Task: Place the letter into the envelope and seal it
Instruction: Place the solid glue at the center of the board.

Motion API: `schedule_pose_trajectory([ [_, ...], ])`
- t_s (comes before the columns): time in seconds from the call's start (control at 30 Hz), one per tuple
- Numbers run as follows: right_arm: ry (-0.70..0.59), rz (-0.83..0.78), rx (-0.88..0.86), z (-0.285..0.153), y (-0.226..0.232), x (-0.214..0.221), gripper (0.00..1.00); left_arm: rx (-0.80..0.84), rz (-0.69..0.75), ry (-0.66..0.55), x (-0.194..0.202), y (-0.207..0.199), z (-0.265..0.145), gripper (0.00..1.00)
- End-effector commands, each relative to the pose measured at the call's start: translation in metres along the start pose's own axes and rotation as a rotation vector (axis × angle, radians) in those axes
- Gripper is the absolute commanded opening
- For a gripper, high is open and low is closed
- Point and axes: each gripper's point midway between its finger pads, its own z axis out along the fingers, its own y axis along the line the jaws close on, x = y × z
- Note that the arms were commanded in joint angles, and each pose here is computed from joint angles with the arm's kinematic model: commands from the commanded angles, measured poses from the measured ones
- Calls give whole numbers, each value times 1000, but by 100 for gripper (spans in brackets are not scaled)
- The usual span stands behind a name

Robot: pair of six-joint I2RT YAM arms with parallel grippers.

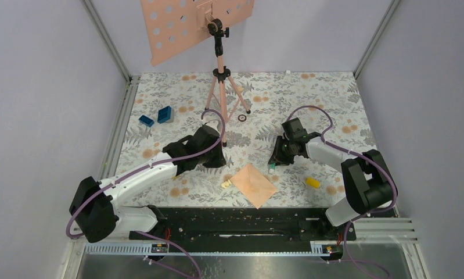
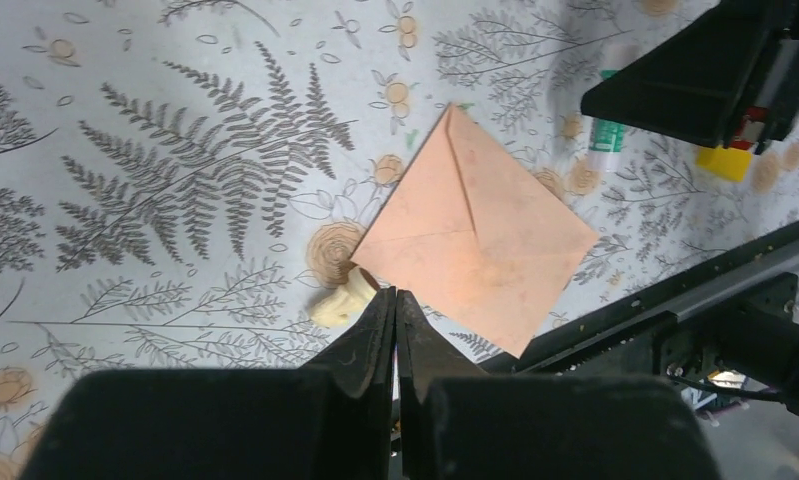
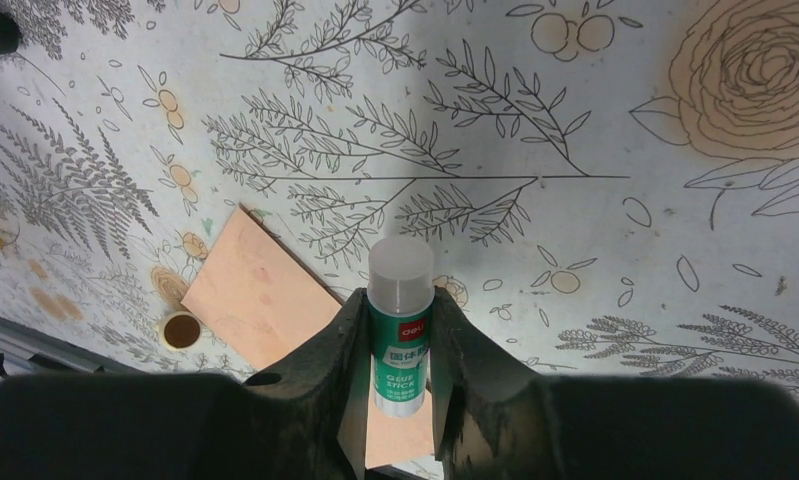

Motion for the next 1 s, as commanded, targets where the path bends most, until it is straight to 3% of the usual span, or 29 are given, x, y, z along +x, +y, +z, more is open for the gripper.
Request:
schedule_pose_trajectory([
  [0.0,-55,-5,0,5,6,-13,12,-30,5,-40,-11,8,-1,0],
  [0.33,-19,-14,10,10,1,-5,32,-36,17,10,-8,6,12,0],
  [0.57,-23,-25,24,7,-1,-5,53,-38,21,16,-7,7,13,0],
  [0.97,-158,-66,38,-34,12,-34,59,-49,25,3,-8,11,11,0],
])
